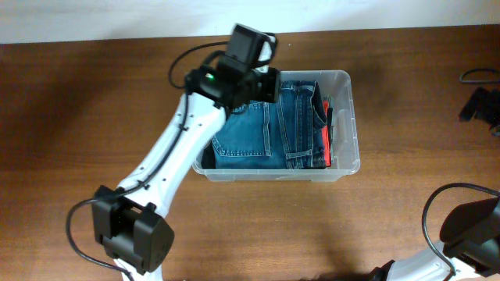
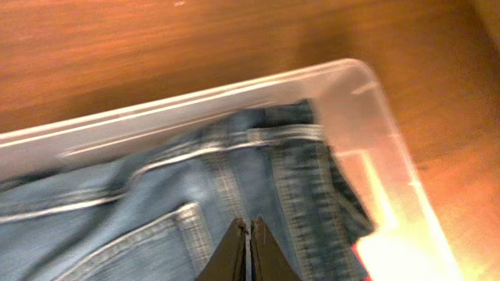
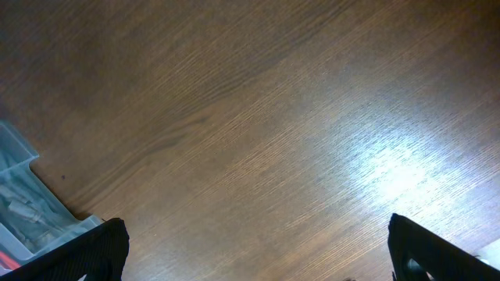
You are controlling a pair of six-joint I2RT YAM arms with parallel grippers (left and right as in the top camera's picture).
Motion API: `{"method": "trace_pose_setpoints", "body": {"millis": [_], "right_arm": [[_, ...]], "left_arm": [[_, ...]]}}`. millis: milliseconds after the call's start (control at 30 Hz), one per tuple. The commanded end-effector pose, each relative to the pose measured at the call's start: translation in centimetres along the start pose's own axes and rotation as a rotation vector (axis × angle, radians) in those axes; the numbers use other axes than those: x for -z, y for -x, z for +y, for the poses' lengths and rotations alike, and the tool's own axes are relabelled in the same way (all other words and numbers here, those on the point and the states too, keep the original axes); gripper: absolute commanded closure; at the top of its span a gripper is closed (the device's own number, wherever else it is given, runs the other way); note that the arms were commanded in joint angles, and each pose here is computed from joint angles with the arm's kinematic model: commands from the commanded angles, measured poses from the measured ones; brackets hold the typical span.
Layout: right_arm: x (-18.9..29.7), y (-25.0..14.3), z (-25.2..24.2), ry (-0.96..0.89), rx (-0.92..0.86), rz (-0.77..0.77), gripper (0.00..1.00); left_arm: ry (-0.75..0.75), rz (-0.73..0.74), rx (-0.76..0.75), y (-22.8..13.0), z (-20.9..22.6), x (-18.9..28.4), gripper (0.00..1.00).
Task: Pack container
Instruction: 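Release and press the blue jeans flat into the container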
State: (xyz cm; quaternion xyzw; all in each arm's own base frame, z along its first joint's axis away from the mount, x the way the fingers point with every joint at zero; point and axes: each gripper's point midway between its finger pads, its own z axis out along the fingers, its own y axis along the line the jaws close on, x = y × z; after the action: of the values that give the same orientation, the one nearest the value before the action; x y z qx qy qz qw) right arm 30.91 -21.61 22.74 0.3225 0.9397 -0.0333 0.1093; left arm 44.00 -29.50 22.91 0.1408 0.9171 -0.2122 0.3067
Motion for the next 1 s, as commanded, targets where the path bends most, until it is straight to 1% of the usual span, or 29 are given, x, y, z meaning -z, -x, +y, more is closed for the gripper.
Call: {"method": "trace_pose_setpoints", "body": {"millis": [0, 67, 133, 400, 467, 500, 567, 633, 667, 733, 800, 833, 967], "right_arm": [[0.9, 0.3, -0.2, -0.007, -0.009, -0.028, 0.01], [0.9, 0.3, -0.2, -0.007, -0.009, -0.028, 0.02], [0.9, 0.3, -0.2, -0.007, -0.009, -0.028, 0.01], [0.9, 0.3, -0.2, -0.007, -0.009, -0.028, 0.02], [0.9, 0.3, -0.2, -0.007, -0.009, -0.028, 0.02], [0.9, 0.3, -0.2, -0.007, -0.009, -0.028, 0.02], [0.9, 0.3, -0.2, -0.007, -0.009, -0.028, 0.02], [0.9, 0.3, -0.2, -0.007, -0.009, -0.028, 0.02], [0.9, 0.3, -0.2, -0.007, -0.009, -0.028, 0.02], [0.9, 0.3, -0.2, -0.007, -0.009, -0.028, 0.02], [0.9, 0.3, -0.2, -0.007, -0.009, -0.028, 0.02], [0.9, 0.3, -0.2, -0.007, -0.009, -0.028, 0.01], [0.9, 0.3, -0.2, -0.007, -0.009, -0.028, 0.02]], "left_arm": [[-0.068, 0.01, -0.038, -0.7, -3.3, -1.8, 0.94], [-0.083, 0.041, -0.061, -2.1, -4.7, -3.9, 0.94], [-0.078, 0.075, -0.072, -3.5, -5.1, -5.7, 0.94], [-0.037, 0.236, -0.093, -9.7, -4.9, -12.3, 0.93], [-0.034, 0.248, -0.094, -10.2, -4.7, -12.8, 0.93], [-0.035, 0.246, -0.094, -10.1, -4.8, -12.8, 0.93], [-0.046, 0.216, -0.097, -8.8, -5.3, -12.0, 0.93], [-0.061, 0.166, -0.099, -6.6, -6.1, -10.3, 0.93], [-0.058, 0.103, -0.098, -3.9, -6.4, -7.6, 0.93], [-0.029, 0.051, -0.093, -1.8, -6.0, -5.2, 0.94], [0.028, 0.012, -0.083, -0.4, -4.8, -2.8, 0.94], [0.081, 0.002, -0.075, 0.0, -3.5, -1.7, 0.94], [0.233, 0.023, -0.051, -0.2, 0.6, -0.2, 0.94]]}}
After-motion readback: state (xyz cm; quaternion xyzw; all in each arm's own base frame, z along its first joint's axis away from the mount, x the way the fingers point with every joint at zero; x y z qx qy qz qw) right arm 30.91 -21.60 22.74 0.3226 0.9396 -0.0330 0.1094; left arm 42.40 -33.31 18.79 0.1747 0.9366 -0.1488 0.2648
